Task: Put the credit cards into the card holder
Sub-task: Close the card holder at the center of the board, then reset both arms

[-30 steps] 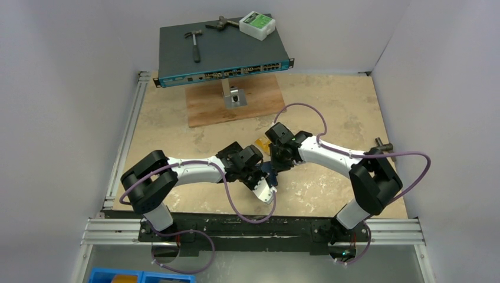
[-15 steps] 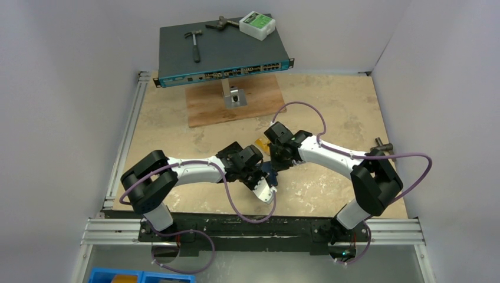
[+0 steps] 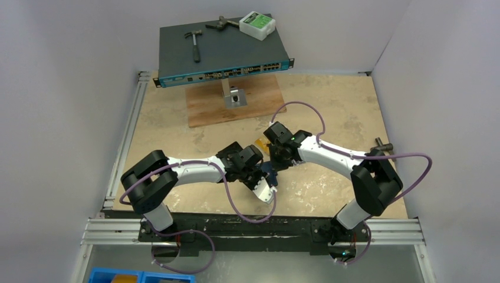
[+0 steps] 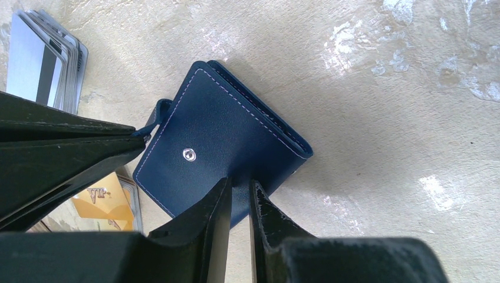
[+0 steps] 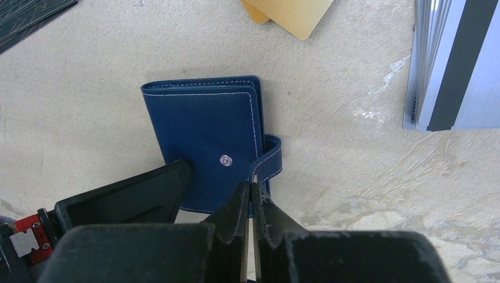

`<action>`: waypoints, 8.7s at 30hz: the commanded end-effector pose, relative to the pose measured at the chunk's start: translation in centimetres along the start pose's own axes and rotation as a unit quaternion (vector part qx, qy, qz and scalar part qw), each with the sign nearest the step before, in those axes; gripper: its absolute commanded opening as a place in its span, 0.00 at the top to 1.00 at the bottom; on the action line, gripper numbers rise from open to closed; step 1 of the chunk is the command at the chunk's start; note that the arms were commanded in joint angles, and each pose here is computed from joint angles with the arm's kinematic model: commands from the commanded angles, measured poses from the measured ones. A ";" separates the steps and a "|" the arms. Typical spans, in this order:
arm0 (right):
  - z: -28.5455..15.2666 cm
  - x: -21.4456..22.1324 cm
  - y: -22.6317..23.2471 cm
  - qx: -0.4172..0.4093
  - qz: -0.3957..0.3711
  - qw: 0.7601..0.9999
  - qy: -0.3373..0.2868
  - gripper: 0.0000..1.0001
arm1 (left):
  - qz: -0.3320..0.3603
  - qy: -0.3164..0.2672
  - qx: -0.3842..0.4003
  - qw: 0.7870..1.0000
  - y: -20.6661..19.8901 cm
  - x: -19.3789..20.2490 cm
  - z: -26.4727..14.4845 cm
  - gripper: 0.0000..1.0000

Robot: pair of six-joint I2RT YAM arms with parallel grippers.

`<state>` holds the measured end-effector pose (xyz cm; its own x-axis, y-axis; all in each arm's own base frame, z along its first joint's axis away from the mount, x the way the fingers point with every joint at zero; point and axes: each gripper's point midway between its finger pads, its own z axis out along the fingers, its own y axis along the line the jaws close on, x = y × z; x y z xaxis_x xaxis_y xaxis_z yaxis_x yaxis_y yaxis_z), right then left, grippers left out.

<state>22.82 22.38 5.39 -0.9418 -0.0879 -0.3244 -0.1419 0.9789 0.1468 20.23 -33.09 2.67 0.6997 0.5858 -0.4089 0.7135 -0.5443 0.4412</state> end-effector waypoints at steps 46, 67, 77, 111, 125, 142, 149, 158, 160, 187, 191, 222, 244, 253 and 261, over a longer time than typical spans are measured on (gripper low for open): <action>2.8 1.1 3.3 -0.053 -0.021 0.997 0.048 1.00 | -0.040 0.004 0.064 0.997 -3.8 0.8 0.6 0.86; 2.6 1.0 4.2 -0.075 -0.023 0.996 0.051 1.00 | -0.043 0.005 0.067 0.997 -3.9 0.8 0.6 0.88; 3.8 1.2 3.2 -0.054 -0.019 0.996 0.065 1.00 | -0.043 0.005 0.071 0.997 -4.2 0.8 0.6 0.89; 7.6 8.2 -4.5 -0.039 0.121 0.986 0.109 1.00 | -0.103 0.004 0.036 0.994 -2.5 1.5 -2.7 0.80; 9.0 10.0 -7.7 -0.007 0.195 0.976 0.101 1.00 | -0.262 -0.013 0.009 0.965 -2.5 2.2 -12.4 0.74; 3.9 4.4 -4.0 -0.106 0.211 0.972 0.007 0.46 | -0.475 -0.013 -0.092 0.875 0.1 4.7 -20.6 0.70; -3.8 -3.3 4.4 -0.334 0.108 0.933 -0.081 0.40 | -0.498 0.011 -0.120 0.859 -1.0 5.9 -22.9 0.69; -12.4 -8.0 8.7 -0.432 -0.009 0.890 -0.144 0.23 | -0.536 0.010 -0.185 0.824 -1.2 7.3 -26.5 0.03; -12.7 -9.7 7.7 -0.388 -0.013 0.905 -0.172 0.14 | -0.550 0.006 -0.209 0.808 -1.0 8.1 -27.4 0.00; -10.2 -12.1 -25.3 0.249 0.191 0.744 -0.590 0.01 | -0.593 -0.122 -0.531 0.593 -1.4 25.2 -27.8 0.00; -10.5 -13.2 -25.5 0.251 0.180 0.734 -0.604 0.02 | -0.594 -0.139 -0.538 0.582 -1.0 25.4 -27.8 0.00; -7.7 -15.8 -24.9 0.181 0.097 0.767 -0.608 0.01 | -0.626 -0.045 -0.487 0.607 3.4 25.6 -25.9 0.00; -7.7 -15.5 -24.8 0.183 0.085 0.765 -0.612 0.01 | -0.572 -0.074 -0.589 0.566 -0.1 26.7 -25.9 0.00; -7.3 -16.3 -24.0 0.158 0.068 0.776 -0.607 0.01 | -0.558 -0.068 -0.615 0.553 -0.3 26.8 -25.7 0.00; -7.4 -16.0 -24.1 0.170 0.059 0.774 -0.607 0.01 | -0.561 -0.065 -0.613 0.553 -0.4 26.9 -25.6 0.00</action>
<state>38.78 -1.23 12.41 0.0119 0.0611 -0.9981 0.2135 0.9749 0.0622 37.27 -1.86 10.26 -0.1770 0.0500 -0.9829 0.2078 0.9781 0.0124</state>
